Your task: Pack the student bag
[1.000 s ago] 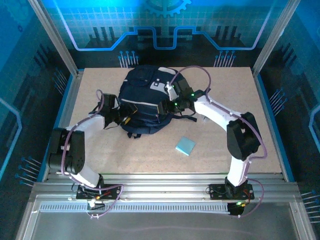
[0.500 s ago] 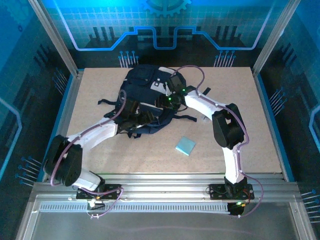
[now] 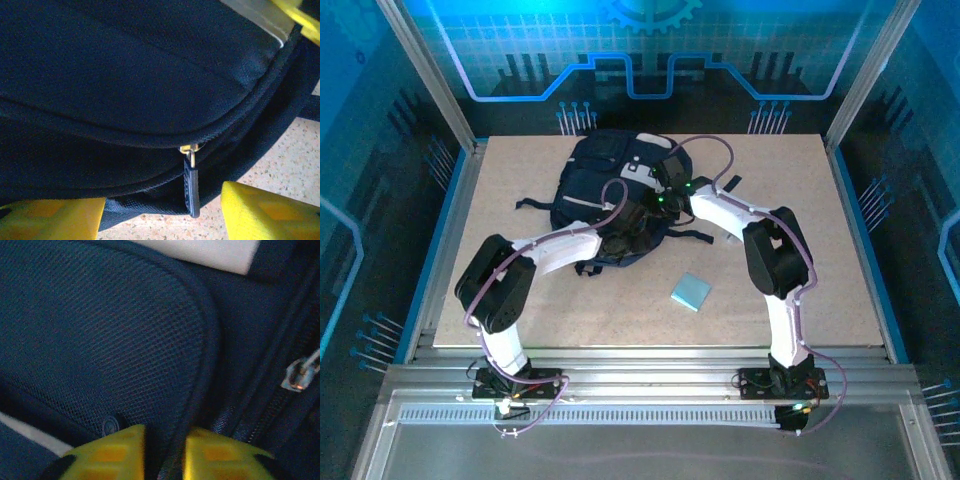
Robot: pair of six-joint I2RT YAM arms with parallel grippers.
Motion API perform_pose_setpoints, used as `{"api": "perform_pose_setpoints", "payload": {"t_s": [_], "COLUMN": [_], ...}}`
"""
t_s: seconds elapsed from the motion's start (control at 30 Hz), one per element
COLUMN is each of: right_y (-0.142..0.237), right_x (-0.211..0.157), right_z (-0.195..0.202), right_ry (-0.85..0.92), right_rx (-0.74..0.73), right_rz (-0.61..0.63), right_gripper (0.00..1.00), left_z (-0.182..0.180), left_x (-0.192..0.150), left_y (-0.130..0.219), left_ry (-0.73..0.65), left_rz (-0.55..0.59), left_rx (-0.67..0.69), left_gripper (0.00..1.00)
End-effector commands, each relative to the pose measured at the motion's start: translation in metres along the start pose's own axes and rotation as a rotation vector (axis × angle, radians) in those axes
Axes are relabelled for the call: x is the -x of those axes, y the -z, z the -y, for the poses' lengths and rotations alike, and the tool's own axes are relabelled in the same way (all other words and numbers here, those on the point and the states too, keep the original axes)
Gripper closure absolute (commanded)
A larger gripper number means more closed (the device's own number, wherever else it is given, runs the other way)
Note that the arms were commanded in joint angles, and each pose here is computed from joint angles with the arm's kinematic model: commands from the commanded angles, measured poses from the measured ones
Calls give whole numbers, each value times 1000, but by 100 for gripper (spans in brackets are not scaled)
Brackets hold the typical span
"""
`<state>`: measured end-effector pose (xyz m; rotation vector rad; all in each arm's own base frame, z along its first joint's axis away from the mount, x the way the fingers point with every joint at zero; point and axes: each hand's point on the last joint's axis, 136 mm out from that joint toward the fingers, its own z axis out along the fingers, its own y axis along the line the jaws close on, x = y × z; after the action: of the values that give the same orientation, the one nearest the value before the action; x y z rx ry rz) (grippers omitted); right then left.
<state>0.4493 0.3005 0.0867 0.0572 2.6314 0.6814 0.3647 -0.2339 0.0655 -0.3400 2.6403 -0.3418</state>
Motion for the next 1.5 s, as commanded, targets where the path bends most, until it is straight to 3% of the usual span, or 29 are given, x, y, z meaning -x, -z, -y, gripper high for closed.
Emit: {"api": "perform_pose_setpoints", "payload": {"t_s": [0.0, 0.1, 0.43, 0.67, 0.97, 1.1, 1.47], "right_y": [-16, -16, -16, -12, -1, 5, 20], "right_x": [-8, -8, -13, -4, 15, 26, 62], "right_z": [-4, -9, -1, 7, 19, 22, 35], "right_ry": [-17, -27, -66, -63, 60, 82, 90], "right_rx": [54, 89, 99, 88, 18, 5, -22], "right_rz": [-31, -33, -21, -2, 2, 18, 63], "right_gripper": [85, 100, 100, 100, 100, 100, 100], "left_z": [3, -1, 9, 2, -24, -46, -101], "left_x": [21, 26, 22, 19, 0, -4, 18], "left_y": [-2, -8, -8, 6, 30, 41, 61], "left_ry": [-6, -16, -13, -51, -126, -156, -194], "left_rz": [73, 85, 51, 15, -241, -311, -247], "left_rx": [42, 79, 37, 17, -131, -125, 15], "left_gripper": [41, 54, 100, 100, 100, 100, 100]}}
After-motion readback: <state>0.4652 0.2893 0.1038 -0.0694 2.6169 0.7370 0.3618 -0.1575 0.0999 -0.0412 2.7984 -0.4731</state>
